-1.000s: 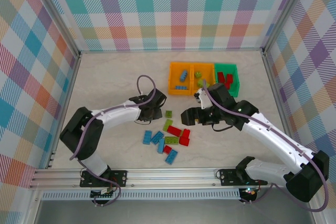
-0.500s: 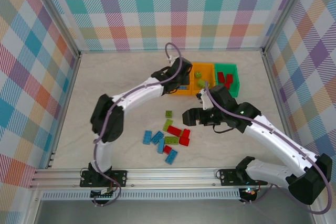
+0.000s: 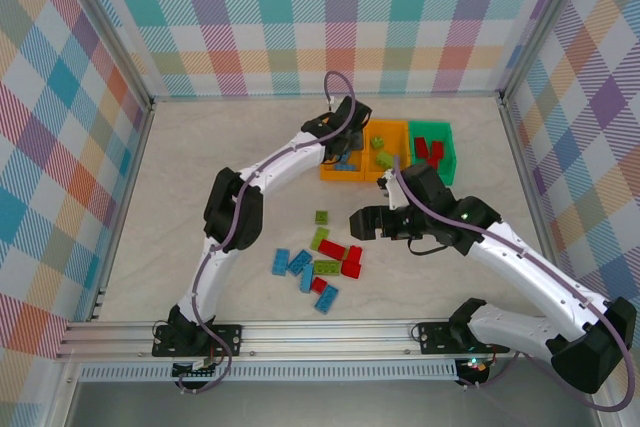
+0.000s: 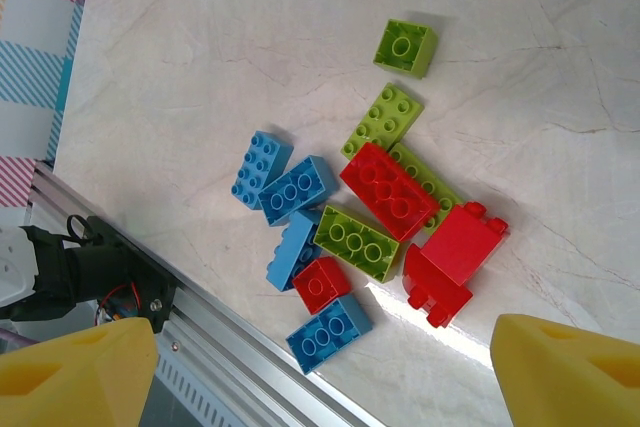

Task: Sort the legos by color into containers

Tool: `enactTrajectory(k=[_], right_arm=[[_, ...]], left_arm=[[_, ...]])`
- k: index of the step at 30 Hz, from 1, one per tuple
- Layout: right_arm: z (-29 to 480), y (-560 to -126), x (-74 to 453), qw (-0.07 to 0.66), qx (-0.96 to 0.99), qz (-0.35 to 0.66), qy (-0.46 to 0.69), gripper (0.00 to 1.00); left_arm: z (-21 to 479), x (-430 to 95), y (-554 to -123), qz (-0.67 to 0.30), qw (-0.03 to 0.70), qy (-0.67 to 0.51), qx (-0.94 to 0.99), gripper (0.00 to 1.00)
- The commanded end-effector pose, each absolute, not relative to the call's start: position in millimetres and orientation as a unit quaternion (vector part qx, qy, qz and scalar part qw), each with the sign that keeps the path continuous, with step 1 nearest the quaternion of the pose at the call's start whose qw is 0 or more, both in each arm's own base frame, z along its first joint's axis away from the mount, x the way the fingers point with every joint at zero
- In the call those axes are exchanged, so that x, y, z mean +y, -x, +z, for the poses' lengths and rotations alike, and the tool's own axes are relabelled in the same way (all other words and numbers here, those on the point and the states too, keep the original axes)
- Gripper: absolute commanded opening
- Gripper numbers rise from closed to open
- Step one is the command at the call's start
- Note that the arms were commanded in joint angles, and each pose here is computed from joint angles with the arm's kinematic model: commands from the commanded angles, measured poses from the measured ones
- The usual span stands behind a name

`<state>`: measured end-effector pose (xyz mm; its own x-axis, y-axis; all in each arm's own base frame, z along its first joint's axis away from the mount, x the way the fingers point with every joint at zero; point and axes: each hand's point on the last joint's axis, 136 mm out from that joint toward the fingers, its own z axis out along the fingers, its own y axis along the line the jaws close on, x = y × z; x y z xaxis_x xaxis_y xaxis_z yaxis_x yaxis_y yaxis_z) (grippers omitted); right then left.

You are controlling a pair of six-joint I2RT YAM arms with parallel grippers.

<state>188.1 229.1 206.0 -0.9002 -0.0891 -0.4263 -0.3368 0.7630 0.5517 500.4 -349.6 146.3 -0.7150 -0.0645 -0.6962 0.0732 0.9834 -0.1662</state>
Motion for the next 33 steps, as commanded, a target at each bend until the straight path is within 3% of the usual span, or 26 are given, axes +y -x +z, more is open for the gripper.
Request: enactTrajectory(k=[1, 5, 11, 18, 22, 26, 33], right_arm=[[199.8, -184.8, 226.5, 0.187, 0.923, 0.317, 0.115, 0.87], [190.1, -186.7, 221.5, 0.185, 0.930, 0.301, 0.103, 0.87], [169.9, -194.9, 226.3, 0.160, 0.946, 0.267, 0.091, 0.87], [147.9, -223.4, 267.7, 0.150, 0.955, 0.243, 0.079, 0.86], [128.1, -242.5, 293.0, 0.136, 0.964, 0.220, 0.056, 0.83], [101.8, -259.2, 315.5, 0.111, 0.975, 0.188, 0.044, 0.83], [61.6, -284.1, 333.2, 0.097, 0.987, 0.113, 0.053, 0.80]], left_arm=[[210.3, -345.3, -485.4, -0.130, 0.398, -0.009, 0.908, 0.47], [252.1, -330.8, -446.6, -0.169, 0.405, -0.017, 0.899, 0.45], [302.5, -277.7, -351.4, -0.177, 0.453, -0.094, 0.869, 0.42], [299.8, -198.2, -243.5, -0.127, 0.471, -0.257, 0.834, 0.42], [285.8, -178.4, -179.8, -0.132, 0.472, -0.421, 0.763, 0.44], [243.6, -171.6, -139.9, -0.126, 0.474, -0.547, 0.678, 0.54], [220.0, -176.8, -121.2, -0.133, 0.494, -0.608, 0.607, 0.78]])
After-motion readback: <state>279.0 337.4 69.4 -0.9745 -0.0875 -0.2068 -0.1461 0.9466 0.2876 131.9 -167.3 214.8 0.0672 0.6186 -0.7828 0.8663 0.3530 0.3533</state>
